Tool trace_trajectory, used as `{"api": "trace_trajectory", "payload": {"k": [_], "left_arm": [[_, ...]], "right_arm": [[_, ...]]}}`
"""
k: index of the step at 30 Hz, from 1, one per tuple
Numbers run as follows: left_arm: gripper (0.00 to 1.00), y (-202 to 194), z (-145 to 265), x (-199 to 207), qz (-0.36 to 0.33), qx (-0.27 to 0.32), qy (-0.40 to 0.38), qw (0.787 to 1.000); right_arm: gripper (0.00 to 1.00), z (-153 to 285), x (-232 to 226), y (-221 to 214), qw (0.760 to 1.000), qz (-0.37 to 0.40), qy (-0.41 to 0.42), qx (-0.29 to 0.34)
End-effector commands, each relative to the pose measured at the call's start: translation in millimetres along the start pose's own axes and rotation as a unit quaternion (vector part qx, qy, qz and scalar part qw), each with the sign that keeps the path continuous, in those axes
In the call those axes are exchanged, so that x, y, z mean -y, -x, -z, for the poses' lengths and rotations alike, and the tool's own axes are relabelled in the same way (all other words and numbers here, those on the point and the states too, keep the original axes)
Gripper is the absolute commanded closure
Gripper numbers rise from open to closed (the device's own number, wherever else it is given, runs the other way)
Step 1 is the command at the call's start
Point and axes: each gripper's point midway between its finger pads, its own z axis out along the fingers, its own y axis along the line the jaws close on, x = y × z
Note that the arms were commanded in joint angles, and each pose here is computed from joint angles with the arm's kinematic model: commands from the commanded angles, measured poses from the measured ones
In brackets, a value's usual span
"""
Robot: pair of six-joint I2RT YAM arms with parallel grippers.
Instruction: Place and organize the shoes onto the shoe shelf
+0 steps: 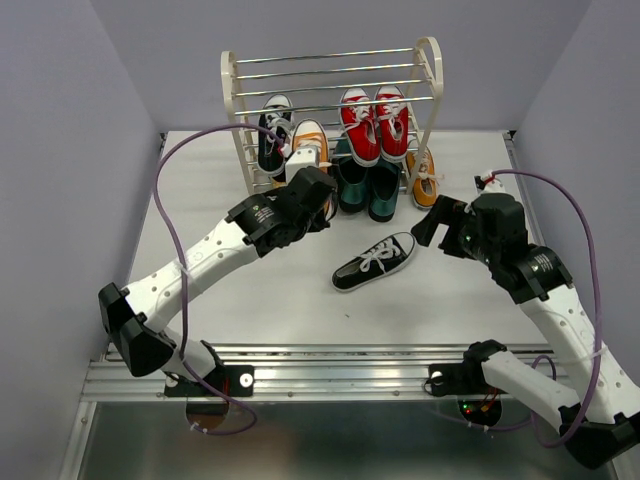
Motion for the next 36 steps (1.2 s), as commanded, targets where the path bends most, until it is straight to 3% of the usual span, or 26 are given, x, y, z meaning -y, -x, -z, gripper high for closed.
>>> {"api": "trace_trajectory", "payload": {"k": [1,8,15,28,36], "left_arm": [[1.00,45.1,8.6,17.3,0.007,0.064,-0.040,0.997],[1.00,48.9,16.4,27.3,-0.011,0.056,-0.069,0.996],[1.00,56.6,49.3,29.7,-0.033,0.052,-0.113,0.992],[1.00,130.3,117.6,44.8,-0.033,0.139,-0.175,0.974],[1.00,170.3,121.1,53.2,-0.030,0.184,-0.160,0.969]], "right_arm": [[0.00,14.9,-7.5,20.7,0.999,0.000,0.012,0.036],[0.00,20.7,-5.2,22.7,0.999,-0.003,0.005,0.039],[0.00,19.5,-5.3,22.6,0.999,-0.003,0.005,0.039],[0.00,17.1,-8.0,23.5,0.999,-0.006,0.009,0.037],[0.00,19.1,-8.7,24.2,0.999,-0.007,0.011,0.039]]}}
